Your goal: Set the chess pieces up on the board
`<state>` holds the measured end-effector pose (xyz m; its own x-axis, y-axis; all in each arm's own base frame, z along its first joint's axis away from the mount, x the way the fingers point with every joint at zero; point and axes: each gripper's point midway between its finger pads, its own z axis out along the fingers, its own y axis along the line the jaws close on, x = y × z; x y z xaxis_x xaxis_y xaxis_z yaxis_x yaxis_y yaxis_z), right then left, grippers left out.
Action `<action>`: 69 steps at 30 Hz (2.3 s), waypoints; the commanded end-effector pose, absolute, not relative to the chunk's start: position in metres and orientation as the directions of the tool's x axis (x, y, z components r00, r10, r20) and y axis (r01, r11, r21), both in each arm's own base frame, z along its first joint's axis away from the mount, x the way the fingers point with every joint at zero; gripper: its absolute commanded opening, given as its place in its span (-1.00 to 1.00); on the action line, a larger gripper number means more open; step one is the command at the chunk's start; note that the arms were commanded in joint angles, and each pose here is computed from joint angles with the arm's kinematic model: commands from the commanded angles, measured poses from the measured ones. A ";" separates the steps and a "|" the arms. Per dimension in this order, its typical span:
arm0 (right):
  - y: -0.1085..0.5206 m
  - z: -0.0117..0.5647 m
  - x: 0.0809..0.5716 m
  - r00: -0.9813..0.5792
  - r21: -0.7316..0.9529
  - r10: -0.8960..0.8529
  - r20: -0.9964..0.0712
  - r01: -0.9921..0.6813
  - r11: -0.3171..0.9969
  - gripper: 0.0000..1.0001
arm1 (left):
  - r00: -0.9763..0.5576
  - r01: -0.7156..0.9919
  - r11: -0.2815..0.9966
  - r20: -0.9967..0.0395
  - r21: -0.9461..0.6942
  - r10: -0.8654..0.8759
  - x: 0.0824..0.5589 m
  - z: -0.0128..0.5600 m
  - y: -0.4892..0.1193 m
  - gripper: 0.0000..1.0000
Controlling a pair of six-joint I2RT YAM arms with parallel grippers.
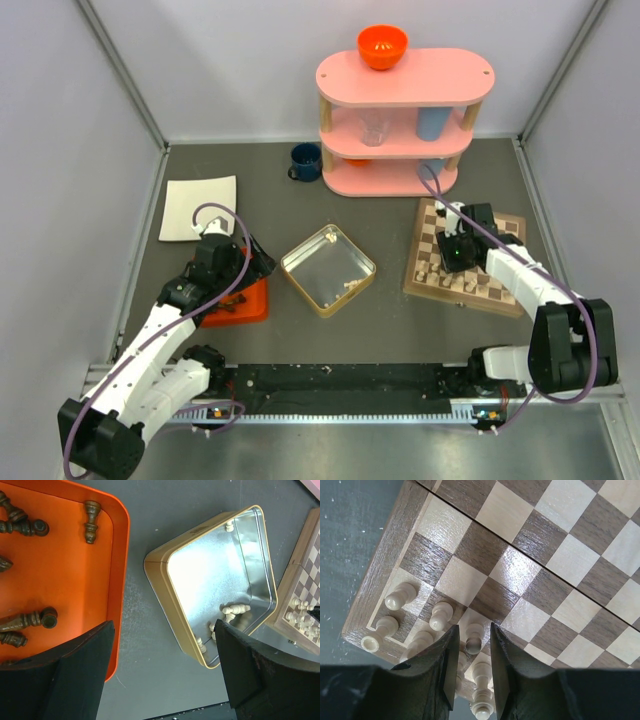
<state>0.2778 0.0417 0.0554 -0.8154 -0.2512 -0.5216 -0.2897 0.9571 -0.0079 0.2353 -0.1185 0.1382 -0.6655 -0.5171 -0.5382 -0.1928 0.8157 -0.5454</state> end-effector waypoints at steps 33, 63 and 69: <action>0.198 0.209 0.263 -0.277 0.177 -0.341 -0.898 -0.938 0.297 0.98 | -0.575 -0.229 0.863 -0.653 -0.450 -0.493 0.257 0.184 -0.044 0.91; 0.016 0.344 0.340 -0.331 0.232 0.205 -0.921 -0.044 0.972 0.98 | -0.529 0.377 0.739 -0.785 -0.558 -0.323 0.236 0.269 -0.121 0.96; 0.000 0.352 0.316 -0.254 0.192 0.195 -0.948 0.036 0.981 0.98 | -0.475 0.458 0.727 -0.832 -0.511 -0.286 0.224 0.274 -0.125 0.96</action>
